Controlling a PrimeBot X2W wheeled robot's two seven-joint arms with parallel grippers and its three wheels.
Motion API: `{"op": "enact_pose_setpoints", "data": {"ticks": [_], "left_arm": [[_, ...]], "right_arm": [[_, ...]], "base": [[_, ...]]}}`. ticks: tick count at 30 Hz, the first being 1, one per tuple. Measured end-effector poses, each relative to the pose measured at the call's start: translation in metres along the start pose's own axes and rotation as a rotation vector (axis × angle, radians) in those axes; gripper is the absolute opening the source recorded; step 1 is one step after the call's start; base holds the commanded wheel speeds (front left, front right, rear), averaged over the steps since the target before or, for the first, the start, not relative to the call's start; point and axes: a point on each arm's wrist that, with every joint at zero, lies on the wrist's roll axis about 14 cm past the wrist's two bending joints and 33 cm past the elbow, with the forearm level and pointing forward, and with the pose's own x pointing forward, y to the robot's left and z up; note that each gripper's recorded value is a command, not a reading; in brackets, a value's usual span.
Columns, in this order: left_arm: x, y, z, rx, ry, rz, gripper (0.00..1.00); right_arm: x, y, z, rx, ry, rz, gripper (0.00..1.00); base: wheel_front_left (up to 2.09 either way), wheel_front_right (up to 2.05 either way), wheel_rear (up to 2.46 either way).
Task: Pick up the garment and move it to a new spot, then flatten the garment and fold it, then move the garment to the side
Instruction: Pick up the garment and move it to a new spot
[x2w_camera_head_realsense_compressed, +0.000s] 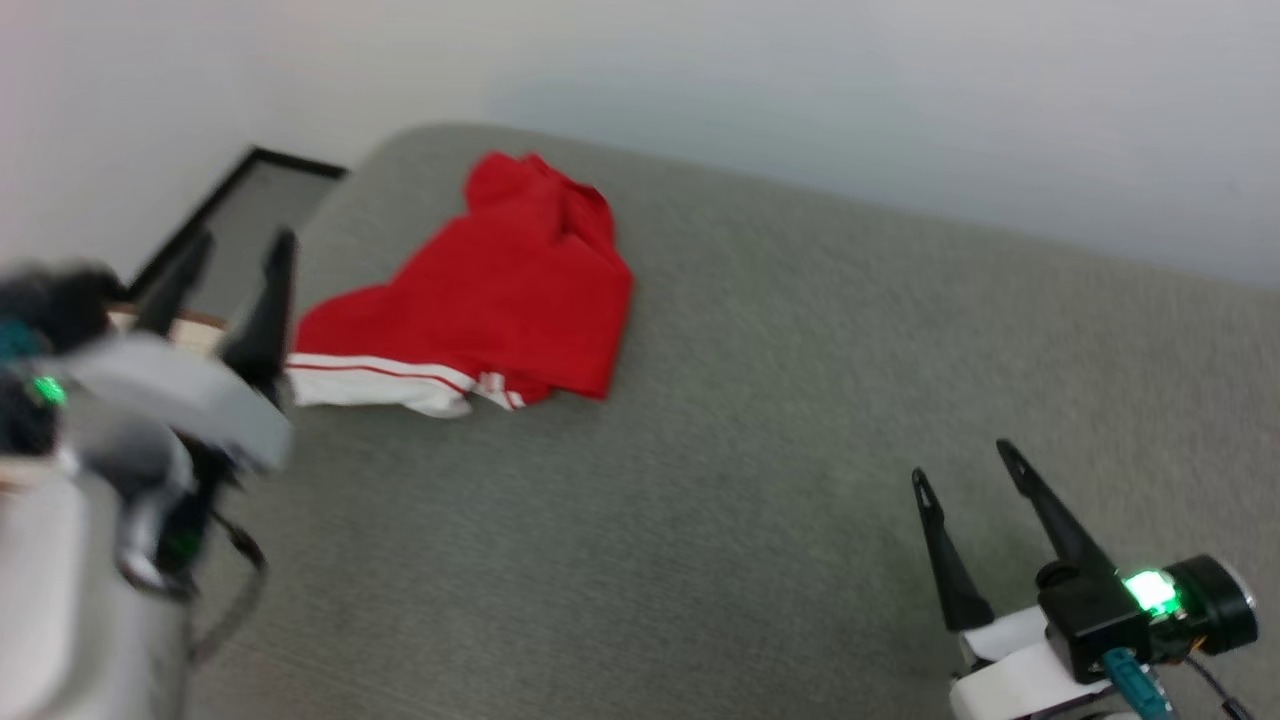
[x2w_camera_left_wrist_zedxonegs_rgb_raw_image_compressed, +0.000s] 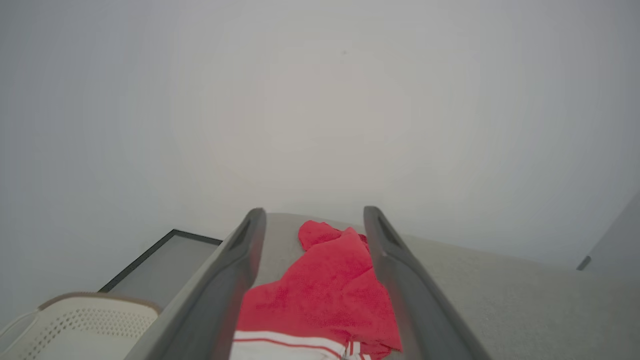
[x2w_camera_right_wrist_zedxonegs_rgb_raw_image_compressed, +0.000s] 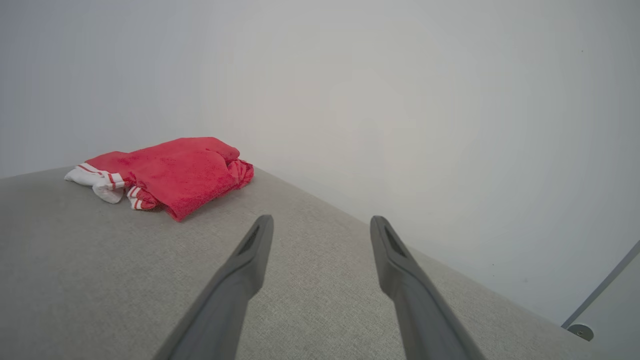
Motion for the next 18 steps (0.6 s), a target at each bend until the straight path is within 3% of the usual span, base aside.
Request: {"op": "enact_pose_setpoints", "data": {"ticks": [10, 18], "left_arm": [[0.109, -0.031, -0.049, 0.057, 0.418, -0.126, 1.00], [0.144, -0.033, -0.135, 0.130, 0.822, -0.123, 1.00]], "right_arm": [[0.001, -0.052, -0.051, -0.010, 0.092, -0.102, 1.00], [-0.003, -0.072, -0.090, 0.010, 0.165, -0.149, 1.00]], "base": [[0.00, 0.00, 0.00], [0.00, 0.00, 0.00]]}}
